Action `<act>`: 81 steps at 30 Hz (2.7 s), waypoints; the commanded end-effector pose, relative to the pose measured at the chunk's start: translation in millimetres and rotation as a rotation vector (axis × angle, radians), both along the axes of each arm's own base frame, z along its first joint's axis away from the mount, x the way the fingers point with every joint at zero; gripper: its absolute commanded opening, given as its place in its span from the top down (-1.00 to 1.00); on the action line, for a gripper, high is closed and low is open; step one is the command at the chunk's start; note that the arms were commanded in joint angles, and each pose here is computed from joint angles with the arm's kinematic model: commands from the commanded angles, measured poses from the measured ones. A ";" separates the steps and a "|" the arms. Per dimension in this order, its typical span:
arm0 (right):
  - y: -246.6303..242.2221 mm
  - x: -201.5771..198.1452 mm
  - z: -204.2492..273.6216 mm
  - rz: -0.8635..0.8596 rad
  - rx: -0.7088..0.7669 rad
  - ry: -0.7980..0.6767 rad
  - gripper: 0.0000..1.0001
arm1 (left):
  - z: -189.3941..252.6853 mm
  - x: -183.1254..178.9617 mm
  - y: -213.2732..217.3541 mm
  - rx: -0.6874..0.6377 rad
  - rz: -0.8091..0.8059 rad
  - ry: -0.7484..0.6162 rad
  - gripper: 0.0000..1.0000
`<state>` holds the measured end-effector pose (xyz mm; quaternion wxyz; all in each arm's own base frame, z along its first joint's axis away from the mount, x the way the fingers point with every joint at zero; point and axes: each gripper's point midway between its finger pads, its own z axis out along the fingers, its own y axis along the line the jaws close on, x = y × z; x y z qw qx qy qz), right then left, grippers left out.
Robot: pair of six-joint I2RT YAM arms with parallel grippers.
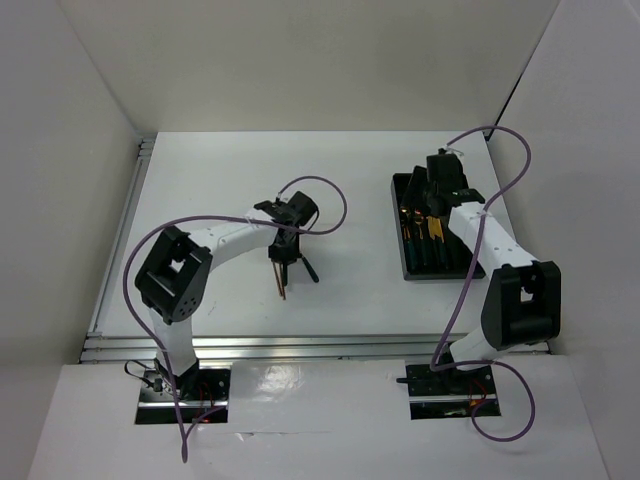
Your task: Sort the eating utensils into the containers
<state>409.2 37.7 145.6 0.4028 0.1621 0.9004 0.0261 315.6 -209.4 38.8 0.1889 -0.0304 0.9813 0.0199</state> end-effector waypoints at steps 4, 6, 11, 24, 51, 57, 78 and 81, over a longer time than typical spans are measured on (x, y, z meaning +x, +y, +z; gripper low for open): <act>-36.8 -3.4 54.3 -0.204 0.028 -0.142 -0.52 | 97.9 25.6 -22.3 -0.158 -0.021 -0.205 0.66; -44.7 -11.5 52.4 -0.270 0.028 -0.146 -0.57 | 116.5 32.4 -36.9 -0.242 -0.040 -0.253 0.66; -64.6 -31.5 53.8 -0.430 0.030 -0.139 -0.66 | 138.5 40.7 -81.9 -0.478 -0.094 -0.295 0.64; -50.4 -60.2 108.2 -0.394 0.190 -0.301 -0.73 | 157.9 58.4 -205.5 -0.795 -0.146 -0.360 0.61; -44.7 -82.4 110.4 -0.346 0.231 -0.390 -0.73 | 137.6 71.8 -339.8 -1.101 -0.191 -0.356 0.48; -43.1 -82.9 106.1 -0.339 0.234 -0.379 -0.73 | 130.4 69.9 -355.5 -1.175 -0.188 -0.340 0.46; -38.5 -83.7 106.0 -0.305 0.237 -0.379 -0.73 | 100.5 79.9 -376.7 -1.174 -0.160 -0.316 0.23; -38.5 -83.7 106.0 -0.305 0.237 -0.379 -0.73 | 93.8 78.6 -374.8 -1.149 -0.160 -0.303 0.23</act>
